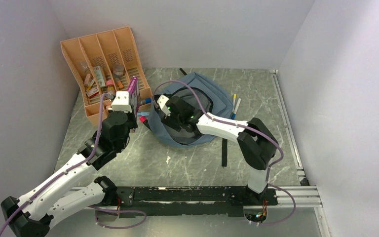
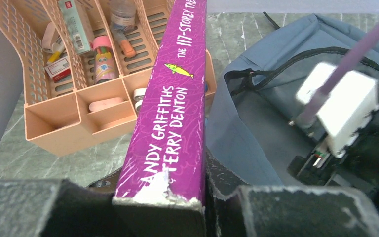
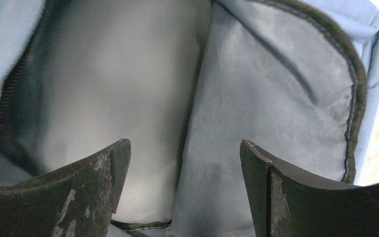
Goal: Pack the student bag
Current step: Place the book in the student bag.
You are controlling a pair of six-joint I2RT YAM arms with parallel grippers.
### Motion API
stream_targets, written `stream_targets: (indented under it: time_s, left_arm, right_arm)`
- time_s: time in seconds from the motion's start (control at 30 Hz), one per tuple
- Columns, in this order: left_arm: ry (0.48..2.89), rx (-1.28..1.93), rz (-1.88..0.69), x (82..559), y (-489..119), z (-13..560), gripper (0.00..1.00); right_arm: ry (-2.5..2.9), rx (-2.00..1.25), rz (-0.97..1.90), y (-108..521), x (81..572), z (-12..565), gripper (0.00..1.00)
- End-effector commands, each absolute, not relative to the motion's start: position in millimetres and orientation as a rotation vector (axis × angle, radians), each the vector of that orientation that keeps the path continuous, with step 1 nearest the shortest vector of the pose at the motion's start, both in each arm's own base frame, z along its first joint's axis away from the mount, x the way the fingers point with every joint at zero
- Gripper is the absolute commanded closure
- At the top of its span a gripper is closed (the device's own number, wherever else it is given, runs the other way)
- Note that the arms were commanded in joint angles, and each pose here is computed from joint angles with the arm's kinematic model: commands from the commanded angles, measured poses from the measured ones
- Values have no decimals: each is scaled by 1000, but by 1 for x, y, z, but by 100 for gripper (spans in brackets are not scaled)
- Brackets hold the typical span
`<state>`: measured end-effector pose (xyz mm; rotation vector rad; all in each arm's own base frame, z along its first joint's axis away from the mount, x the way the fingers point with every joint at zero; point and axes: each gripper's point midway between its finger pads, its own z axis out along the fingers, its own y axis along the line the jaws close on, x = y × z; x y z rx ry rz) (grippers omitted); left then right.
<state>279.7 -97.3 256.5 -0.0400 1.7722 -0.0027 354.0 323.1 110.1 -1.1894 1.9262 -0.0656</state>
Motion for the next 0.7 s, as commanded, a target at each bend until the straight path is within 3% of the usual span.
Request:
stream_targets:
  time_s: [0.0, 0.27, 0.67]
  left_arm:
    - [1681, -101, -61, 286, -98, 284, 95]
    - [1669, -99, -66, 284, -96, 287, 95]
    - [1664, -97, -68, 282, -95, 288, 95]
  right_arm:
    - [1937, -1203, -339, 302, 369, 94, 15]
    - [1951, -1175, -624, 276, 386, 70, 19]
    - [1952, -1106, -637, 275, 389, 79, 63]
